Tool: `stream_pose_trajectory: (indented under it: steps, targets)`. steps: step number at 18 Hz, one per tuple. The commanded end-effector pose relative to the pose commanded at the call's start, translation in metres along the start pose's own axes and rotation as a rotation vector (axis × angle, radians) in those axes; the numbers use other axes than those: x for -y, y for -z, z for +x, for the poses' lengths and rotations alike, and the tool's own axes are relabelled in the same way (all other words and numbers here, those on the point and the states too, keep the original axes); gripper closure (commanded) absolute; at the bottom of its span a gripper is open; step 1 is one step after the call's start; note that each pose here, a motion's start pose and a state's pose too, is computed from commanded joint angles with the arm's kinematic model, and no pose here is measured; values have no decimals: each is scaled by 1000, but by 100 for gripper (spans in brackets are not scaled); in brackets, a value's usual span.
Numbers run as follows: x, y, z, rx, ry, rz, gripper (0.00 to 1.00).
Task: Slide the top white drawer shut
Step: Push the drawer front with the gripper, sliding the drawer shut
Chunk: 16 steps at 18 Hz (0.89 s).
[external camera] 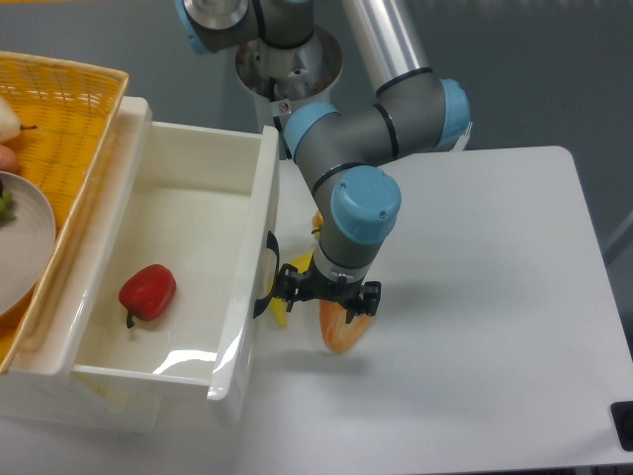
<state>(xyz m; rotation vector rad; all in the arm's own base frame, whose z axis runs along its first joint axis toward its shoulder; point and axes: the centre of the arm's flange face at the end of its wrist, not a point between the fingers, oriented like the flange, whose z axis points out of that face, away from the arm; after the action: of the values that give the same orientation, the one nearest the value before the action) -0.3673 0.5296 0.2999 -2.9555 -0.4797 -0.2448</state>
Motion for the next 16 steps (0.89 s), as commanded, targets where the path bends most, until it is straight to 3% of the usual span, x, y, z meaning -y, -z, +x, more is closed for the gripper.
stream_pose_trajectory:
  steps: [16]
  targets:
    - [6,3,18,-8,-28,12,0]
